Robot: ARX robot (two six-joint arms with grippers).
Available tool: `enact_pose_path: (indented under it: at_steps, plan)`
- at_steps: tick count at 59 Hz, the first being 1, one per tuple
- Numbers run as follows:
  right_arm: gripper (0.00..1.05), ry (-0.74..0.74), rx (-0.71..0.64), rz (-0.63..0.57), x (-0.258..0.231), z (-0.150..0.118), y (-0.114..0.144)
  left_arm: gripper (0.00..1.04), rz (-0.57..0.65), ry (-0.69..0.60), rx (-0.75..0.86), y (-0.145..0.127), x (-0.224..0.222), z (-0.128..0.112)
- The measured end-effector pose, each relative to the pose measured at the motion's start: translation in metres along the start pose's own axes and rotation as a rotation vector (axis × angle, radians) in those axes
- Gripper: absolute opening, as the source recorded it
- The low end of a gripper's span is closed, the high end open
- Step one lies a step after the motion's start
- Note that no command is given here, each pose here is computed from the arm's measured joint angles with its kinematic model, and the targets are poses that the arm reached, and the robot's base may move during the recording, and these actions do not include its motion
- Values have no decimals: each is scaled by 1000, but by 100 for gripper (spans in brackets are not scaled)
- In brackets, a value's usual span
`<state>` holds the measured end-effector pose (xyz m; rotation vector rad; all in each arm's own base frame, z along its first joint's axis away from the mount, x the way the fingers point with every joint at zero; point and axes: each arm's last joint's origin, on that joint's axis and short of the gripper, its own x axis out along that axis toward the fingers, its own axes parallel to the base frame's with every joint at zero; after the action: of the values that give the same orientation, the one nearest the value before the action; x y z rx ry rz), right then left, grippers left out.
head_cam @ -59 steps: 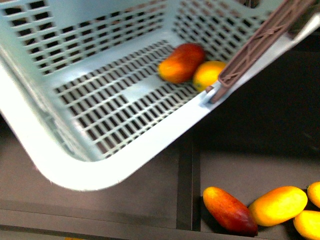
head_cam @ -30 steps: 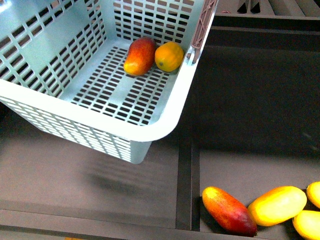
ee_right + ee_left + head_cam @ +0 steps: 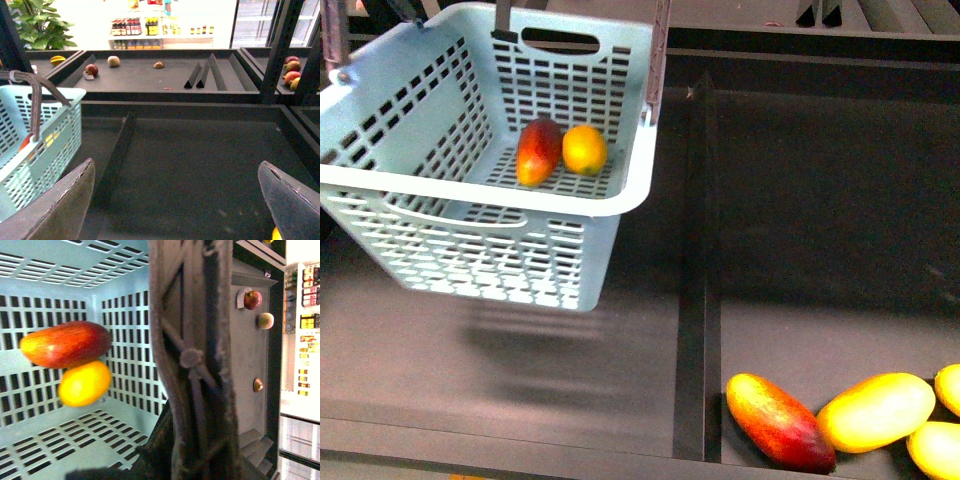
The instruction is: Pick lemon and mango into basket
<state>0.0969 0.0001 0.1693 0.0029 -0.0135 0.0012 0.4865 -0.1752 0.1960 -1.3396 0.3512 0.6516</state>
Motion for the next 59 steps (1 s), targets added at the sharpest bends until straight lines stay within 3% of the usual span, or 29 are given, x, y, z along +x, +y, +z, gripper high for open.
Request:
enact_pose_path:
  at_steps: [13, 30, 48, 59]
  plan:
    - [96, 0, 0, 0, 0, 0, 0, 4, 65, 78, 16, 19, 29, -16]
    - [96, 0, 0, 0, 0, 0, 0, 4, 81, 79, 17, 39, 20, -18]
    - [96, 0, 0, 0, 0, 0, 0, 56, 104, 34, -2, 46, 1, -10]
    - [96, 0, 0, 0, 0, 0, 0, 99, 159, -91, 19, 34, -60, 15]
